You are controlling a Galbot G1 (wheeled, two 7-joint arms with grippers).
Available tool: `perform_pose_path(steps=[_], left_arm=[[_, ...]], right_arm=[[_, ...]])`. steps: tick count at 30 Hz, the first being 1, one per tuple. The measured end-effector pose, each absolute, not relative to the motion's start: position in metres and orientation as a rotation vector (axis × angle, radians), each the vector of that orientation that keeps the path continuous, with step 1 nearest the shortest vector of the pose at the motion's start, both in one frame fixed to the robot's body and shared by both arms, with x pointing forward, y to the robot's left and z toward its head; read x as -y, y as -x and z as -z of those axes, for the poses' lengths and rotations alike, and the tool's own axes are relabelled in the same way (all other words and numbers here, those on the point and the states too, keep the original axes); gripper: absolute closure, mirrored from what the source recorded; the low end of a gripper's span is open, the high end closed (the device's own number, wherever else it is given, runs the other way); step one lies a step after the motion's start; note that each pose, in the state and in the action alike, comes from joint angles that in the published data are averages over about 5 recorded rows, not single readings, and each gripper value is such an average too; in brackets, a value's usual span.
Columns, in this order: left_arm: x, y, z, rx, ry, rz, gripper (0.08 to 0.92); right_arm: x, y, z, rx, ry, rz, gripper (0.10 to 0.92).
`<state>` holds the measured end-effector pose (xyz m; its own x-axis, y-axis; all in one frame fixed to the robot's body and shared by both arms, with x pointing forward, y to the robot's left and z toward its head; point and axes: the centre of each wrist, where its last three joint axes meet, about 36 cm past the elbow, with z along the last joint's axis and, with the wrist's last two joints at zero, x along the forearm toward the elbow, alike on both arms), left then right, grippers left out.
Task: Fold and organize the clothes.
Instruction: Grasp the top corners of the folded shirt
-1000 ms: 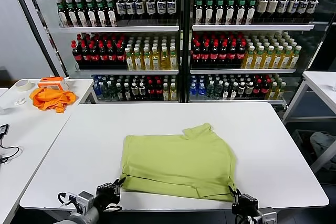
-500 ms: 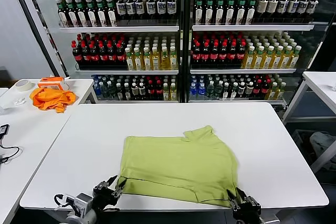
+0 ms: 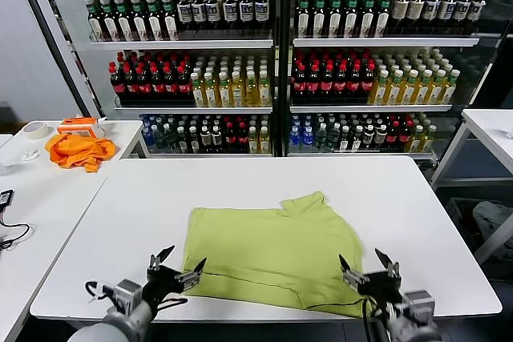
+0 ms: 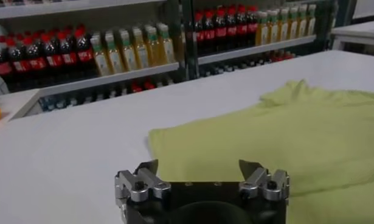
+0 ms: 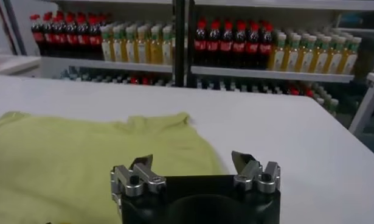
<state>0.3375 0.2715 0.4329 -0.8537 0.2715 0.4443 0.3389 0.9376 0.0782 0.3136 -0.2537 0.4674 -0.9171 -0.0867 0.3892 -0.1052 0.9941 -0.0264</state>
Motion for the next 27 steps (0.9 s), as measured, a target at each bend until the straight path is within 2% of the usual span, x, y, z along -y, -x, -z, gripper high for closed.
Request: perform_pose_path(steps=[17, 27], left_arm=[[-0.294, -0.456, -0.408, 2.639, 0.398, 0.202, 0.177], [-0.307, -0.503, -0.403, 2.616, 0.378, 0.22, 0.177]], right_arm=[[0.214, -0.465, -0.444, 2.745, -0.086, -0.022, 0.2], [0.196, -0.523, -0.421, 2.675, -0.041, -0.022, 0.2]])
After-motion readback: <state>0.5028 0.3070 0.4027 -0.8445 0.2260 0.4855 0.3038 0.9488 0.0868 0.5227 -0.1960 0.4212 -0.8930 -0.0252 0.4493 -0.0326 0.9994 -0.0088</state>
